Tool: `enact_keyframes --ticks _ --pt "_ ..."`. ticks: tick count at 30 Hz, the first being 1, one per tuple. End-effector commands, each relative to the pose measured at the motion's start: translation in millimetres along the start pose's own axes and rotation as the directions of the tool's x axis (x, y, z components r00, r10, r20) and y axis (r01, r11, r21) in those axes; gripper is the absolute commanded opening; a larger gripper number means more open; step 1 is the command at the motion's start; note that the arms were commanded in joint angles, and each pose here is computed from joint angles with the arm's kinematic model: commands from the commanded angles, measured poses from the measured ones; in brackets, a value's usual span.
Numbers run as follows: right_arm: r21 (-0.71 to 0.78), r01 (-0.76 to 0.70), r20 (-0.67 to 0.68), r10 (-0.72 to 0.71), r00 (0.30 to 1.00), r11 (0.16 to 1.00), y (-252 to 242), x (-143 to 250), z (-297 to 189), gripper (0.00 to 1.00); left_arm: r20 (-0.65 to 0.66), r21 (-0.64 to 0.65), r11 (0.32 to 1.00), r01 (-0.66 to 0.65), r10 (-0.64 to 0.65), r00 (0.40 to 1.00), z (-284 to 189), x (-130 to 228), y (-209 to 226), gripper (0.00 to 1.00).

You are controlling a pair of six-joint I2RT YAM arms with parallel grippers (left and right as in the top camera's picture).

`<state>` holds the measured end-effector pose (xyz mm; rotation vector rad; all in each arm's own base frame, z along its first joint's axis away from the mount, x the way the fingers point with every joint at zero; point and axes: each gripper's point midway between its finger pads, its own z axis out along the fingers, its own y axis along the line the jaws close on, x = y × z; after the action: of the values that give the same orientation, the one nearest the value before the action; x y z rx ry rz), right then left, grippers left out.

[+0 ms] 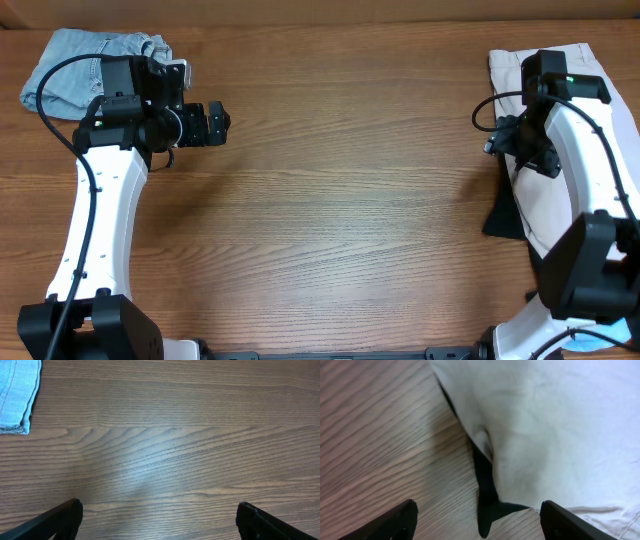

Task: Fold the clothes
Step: 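Grasp the beige shorts on the right pile with the right gripper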

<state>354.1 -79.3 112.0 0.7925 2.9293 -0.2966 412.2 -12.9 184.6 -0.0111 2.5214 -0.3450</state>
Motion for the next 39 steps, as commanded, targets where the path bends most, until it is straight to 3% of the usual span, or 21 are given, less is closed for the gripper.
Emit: enact_keyframes --ticks 1,15,20,27,32,39 --pt "0.042 -0.061 0.015 0.060 0.998 0.997 -9 -8 5 0.82 0.023 0.022 1.000 -0.014 0.014 1.000 -4 -9 -7 1.00" --pt "0.050 -0.074 0.001 0.074 0.997 0.996 -10 10 64 0.75 0.026 0.017 1.000 -0.015 0.015 1.000 -4 -9 -7 1.00" --pt "0.043 -0.087 0.018 0.086 0.996 0.995 -11 12 79 0.58 0.028 0.013 1.000 -0.016 0.015 1.000 -4 -10 -6 1.00" --pt "0.028 -0.091 0.051 0.090 0.995 0.995 -9 4 81 0.25 0.028 0.014 1.000 -0.016 0.016 0.999 -4 -10 -6 0.99" --pt "0.034 -0.075 0.054 0.073 0.996 0.997 -10 4 80 0.05 0.040 0.014 1.000 -0.019 0.019 0.999 -4 -13 -6 0.91" --pt "0.038 -0.064 0.048 0.062 0.997 0.997 -12 4 74 0.04 0.052 0.014 1.000 -0.023 0.023 0.998 -5 -16 -6 0.81"
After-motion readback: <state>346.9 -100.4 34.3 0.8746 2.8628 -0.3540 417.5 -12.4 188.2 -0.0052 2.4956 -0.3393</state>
